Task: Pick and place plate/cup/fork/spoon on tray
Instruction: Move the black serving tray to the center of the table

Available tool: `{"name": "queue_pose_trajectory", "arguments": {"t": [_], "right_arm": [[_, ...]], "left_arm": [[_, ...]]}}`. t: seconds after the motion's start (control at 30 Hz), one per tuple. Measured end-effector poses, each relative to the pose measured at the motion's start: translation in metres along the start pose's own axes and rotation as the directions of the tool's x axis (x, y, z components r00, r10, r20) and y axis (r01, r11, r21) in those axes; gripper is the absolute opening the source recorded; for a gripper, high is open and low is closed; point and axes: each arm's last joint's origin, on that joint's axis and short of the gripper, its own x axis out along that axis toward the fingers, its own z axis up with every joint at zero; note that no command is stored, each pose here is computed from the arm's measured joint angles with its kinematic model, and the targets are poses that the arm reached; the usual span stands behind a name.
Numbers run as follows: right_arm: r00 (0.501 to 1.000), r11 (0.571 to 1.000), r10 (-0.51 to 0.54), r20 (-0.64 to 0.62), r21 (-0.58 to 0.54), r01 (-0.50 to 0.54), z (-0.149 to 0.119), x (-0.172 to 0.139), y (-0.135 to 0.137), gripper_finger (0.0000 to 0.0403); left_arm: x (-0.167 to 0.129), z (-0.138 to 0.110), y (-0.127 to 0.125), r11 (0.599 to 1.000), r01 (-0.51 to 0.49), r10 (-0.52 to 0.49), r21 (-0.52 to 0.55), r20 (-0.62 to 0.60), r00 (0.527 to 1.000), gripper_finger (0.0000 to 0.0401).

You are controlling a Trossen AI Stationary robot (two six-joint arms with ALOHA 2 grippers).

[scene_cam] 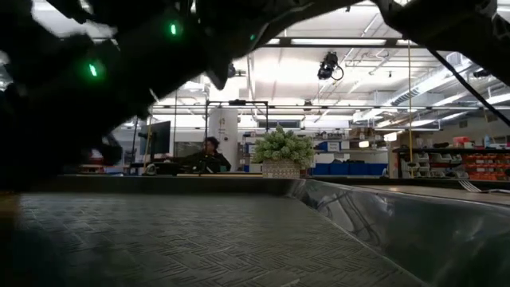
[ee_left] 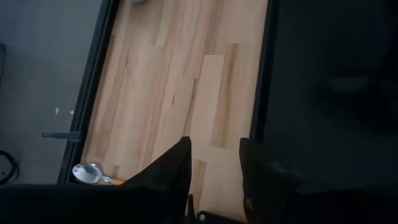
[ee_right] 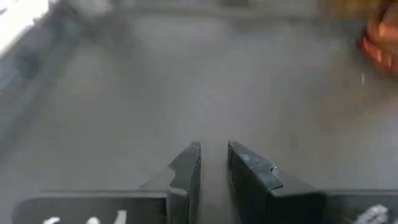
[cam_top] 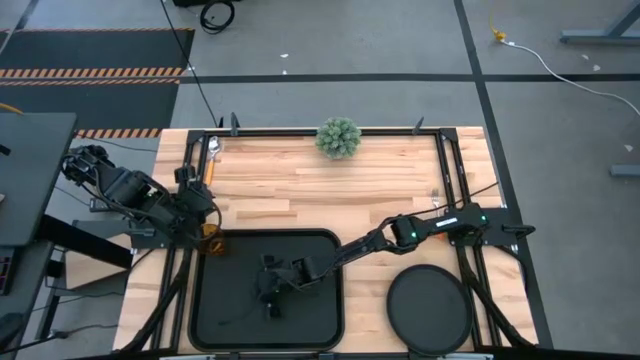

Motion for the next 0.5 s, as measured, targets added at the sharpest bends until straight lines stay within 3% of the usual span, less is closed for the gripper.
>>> {"name": "queue_pose_trajectory", "arguments": {"t": [0.3, 0.5], "right_arm": [[0.986, 0.999, -0.019, -0.167, 0.041, 0.027, -0.003, -0.012, -0.006, 0.0087], [0.938, 0.99, -0.11, -0.329, 0.048, 0.133, -0.001, -0.035, -0.01, 0.0087]], "left_arm": [[0.0, 0.0, 0.0, 1.0, 0.009, -0.009, 0.003, -0.006, 1.0, 0.0142], [0.0, 0.0, 0.0, 1.0, 0.008, -0.008, 0.006, -0.006, 1.0, 0.0142]]}}
